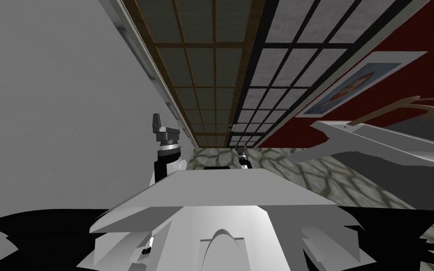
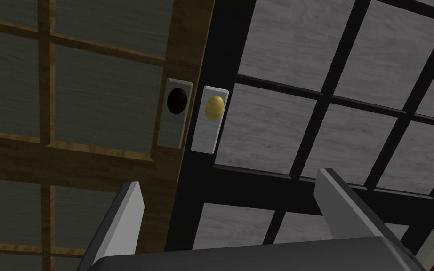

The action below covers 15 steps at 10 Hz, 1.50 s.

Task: Pull the door open

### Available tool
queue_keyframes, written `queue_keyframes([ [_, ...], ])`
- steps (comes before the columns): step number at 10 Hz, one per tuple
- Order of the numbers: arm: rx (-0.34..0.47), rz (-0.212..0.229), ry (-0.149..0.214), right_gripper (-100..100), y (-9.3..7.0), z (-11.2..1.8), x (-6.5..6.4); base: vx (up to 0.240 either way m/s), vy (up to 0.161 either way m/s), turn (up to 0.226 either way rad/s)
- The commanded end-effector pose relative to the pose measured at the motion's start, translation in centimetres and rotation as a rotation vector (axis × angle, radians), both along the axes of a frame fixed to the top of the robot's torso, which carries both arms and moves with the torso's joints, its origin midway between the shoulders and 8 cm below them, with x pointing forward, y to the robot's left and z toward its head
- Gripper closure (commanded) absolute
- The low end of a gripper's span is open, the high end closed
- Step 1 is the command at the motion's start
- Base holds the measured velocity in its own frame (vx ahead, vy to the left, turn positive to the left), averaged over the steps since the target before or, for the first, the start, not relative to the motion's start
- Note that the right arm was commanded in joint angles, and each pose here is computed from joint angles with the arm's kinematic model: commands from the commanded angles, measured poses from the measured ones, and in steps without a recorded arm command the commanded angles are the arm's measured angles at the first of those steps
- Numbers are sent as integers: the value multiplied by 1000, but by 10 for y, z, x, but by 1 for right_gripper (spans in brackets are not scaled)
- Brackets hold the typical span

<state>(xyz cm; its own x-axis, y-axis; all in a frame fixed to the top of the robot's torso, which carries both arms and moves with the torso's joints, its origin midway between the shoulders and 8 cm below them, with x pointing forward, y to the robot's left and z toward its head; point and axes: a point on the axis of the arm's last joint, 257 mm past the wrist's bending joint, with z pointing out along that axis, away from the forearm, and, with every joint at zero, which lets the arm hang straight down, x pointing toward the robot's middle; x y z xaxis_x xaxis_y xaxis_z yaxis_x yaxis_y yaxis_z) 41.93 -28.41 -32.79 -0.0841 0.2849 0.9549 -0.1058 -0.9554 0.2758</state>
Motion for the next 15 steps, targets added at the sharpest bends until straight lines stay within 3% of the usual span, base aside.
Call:
queue_keyframes([
  [1,31,-3,10,-100,-4,-8,0,96,-17,95],
  [8,137,-26,49,-100,-29,-39,-6,97,-26,77],
  [15,223,-60,72,-100,-57,-60,-11,102,-38,72],
])
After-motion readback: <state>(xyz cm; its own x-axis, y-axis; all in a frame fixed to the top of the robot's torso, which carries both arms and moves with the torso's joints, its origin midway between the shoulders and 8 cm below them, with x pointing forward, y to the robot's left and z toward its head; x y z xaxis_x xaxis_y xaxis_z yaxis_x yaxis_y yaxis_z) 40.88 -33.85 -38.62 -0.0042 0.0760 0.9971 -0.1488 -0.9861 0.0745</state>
